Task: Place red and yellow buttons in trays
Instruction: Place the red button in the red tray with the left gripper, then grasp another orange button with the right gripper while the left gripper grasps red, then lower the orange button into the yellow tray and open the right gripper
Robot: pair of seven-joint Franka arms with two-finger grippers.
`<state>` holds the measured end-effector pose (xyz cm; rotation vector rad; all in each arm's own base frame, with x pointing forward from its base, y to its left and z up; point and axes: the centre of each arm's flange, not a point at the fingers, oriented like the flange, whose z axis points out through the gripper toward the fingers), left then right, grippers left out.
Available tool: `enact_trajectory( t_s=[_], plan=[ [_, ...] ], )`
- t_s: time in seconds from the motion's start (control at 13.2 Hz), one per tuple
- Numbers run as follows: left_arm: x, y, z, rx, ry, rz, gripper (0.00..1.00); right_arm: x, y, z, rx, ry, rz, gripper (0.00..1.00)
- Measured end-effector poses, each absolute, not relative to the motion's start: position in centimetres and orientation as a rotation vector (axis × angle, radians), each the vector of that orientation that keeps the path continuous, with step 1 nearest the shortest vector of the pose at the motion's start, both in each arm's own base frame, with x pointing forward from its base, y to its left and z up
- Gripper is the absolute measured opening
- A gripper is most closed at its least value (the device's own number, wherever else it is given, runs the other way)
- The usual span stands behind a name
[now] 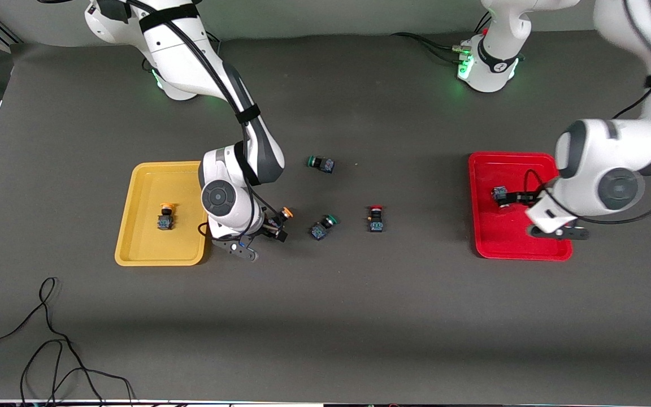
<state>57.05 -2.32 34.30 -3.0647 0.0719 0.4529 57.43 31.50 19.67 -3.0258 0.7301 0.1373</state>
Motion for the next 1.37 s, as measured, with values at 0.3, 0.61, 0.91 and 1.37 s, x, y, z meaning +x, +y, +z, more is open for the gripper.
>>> enact_trajectory(
  t_s=[0.3,0.61,0.91,1.37],
  plan=[
    [58.7,-6.6,41.1,-3.182,-0.033,0.374,1.0,56.0,33.7,18.1,-3.026,0.755,0.129,1.0],
    [58.2,-19.3,40.4,-3.204,-0.014,0.256,1.0,54.5,34.9,16.6,-3.044,0.767,0.131,0.98],
    [56.1,-32.1,34.0,-3.223,-0.078,0.113,1.0,54.6,34.8,16.8,-3.039,0.771,0.117,0.57],
    [54.5,-37.1,19.9,-3.162,-0.107,0.058,1.0,55.0,34.5,18.1,-3.038,0.764,0.134,0.46]
  ],
)
